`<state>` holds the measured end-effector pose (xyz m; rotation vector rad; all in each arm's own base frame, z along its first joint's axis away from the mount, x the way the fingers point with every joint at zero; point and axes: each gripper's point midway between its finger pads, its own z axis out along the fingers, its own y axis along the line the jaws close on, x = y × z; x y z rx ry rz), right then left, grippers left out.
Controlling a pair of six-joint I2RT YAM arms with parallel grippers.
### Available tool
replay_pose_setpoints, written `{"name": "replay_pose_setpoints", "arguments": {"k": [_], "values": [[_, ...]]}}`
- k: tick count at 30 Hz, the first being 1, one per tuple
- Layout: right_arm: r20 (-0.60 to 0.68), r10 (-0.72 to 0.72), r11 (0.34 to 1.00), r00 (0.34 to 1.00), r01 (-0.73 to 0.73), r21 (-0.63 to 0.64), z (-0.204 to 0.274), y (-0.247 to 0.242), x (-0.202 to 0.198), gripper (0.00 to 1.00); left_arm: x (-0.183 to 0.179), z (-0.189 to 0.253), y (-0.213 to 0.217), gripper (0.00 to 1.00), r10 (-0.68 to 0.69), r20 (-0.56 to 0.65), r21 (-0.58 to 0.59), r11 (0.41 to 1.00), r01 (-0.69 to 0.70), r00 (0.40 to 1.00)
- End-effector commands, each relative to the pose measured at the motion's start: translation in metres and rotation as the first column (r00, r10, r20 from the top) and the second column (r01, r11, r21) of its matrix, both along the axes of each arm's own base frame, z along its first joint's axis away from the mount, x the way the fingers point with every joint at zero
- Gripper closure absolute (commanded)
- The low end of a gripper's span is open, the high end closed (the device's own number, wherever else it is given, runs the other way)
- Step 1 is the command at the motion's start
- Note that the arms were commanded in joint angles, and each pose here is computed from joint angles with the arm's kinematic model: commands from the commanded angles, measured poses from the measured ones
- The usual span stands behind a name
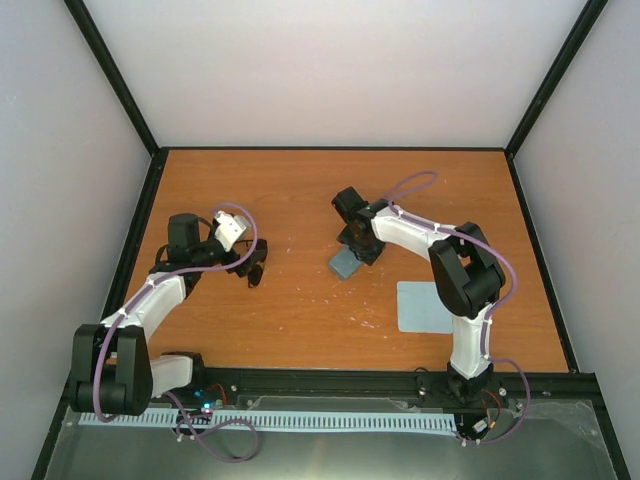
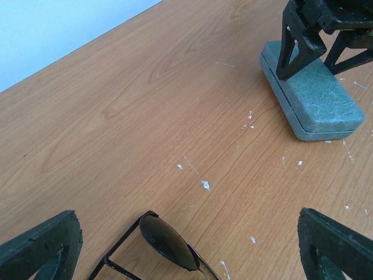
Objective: Organize the sunglasses
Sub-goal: Place the sunglasses case at the center of the board, then adjust the sunglasses case at the center of the board.
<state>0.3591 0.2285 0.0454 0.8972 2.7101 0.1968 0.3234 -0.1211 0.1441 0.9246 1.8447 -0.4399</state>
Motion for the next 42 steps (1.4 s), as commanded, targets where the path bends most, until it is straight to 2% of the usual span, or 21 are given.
{"name": "replay_pose_setpoints", "arguments": {"k": [1, 8, 10, 13, 15, 19, 23, 28, 30, 31, 34, 35, 38, 42], "values": [[-0.015, -0.104, 0.994, 0.994, 0.104, 0.026, -0.008, -0.004, 0.007, 0.92, 0.005, 0.016, -0.003, 0.01, -0.02, 0.053, 0.015, 1.0, 0.019, 0.998], [-0.054, -0.066, 0.997, 0.996, 0.068, 0.042, -0.022, 0.0, 0.004, 0.7, 0.003, 0.014, -0.004, 0.0, -0.029, 0.047, 0.013, 1.0, 0.028, 0.998], [-0.053, -0.051, 0.998, 0.997, 0.054, 0.045, -0.022, 0.001, 0.004, 0.57, 0.003, 0.013, -0.005, 0.0, -0.033, 0.046, 0.012, 0.999, 0.032, 0.998], [-0.042, -0.028, 0.998, 0.999, 0.03, 0.047, -0.017, 0.002, 0.005, 0.32, 0.002, 0.012, -0.005, 0.01, -0.033, 0.045, 0.01, 0.999, 0.033, 0.998], [-0.025, -0.012, 0.999, 1.0, 0.013, 0.043, -0.009, 0.002, 0.007, 0.22, 0.002, 0.012, -0.005, 0.01, -0.034, 0.047, 0.01, 0.999, 0.034, 0.998], [0.011, 0.024, 0.999, 1.0, -0.024, 0.025, 0.007, 0.001, 0.012, 0.11, 0.002, 0.011, -0.005, 0.0, -0.035, 0.05, 0.011, 0.999, 0.035, 0.998], [0.048, 0.035, 0.999, 0.998, -0.035, -0.005, 0.026, -0.007, 0.012, 0.11, 0.003, 0.01, -0.004, 0.0, -0.028, 0.049, 0.013, 1.0, 0.028, 0.998], [0.089, 0.101, 0.992, 0.991, -0.094, -0.083, 0.051, -0.024, -0.011, 0.13, 0.004, 0.011, -0.003, 0.01, -0.021, 0.057, 0.022, 1.0, 0.02, 0.998], [0.086, 0.188, 0.98, 0.978, -0.18, -0.089, 0.05, -0.02, -0.027, 0.22, 0.004, 0.012, -0.002, 0.01, -0.019, 0.059, 0.023, 1.0, 0.018, 0.998], [0.077, 0.232, 0.97, 0.97, -0.225, -0.087, 0.046, -0.017, -0.035, 0.33, 0.004, 0.012, -0.003, 0.01, -0.02, 0.061, 0.023, 1.0, 0.019, 0.998], [0.011, 0.34, 0.939, 0.94, -0.339, -0.064, 0.021, -0.009, -0.06, 0.92, 0.004, 0.012, -0.003, 0.01, -0.022, 0.063, 0.025, 0.999, 0.021, 0.998], [-0.019, 0.364, 0.93, 0.931, -0.364, -0.056, 0.011, -0.009, -0.067, 0.96, 0.004, 0.012, -0.002, 0.01, -0.022, 0.064, 0.025, 0.999, 0.02, 0.998], [-0.086, 0.421, 0.905, 0.903, -0.425, -0.032, -0.014, -0.005, -0.081, 0.97, 0.004, 0.013, -0.003, 0.0, -0.028, 0.065, 0.027, 0.999, 0.026, 0.998], [-0.113, 0.461, 0.883, 0.88, -0.467, -0.04, -0.028, 0.005, -0.083, 0.97, 0.001, 0.012, -0.002, 0.01, -0.026, 0.063, 0.033, 0.999, 0.024, 0.998]]}}
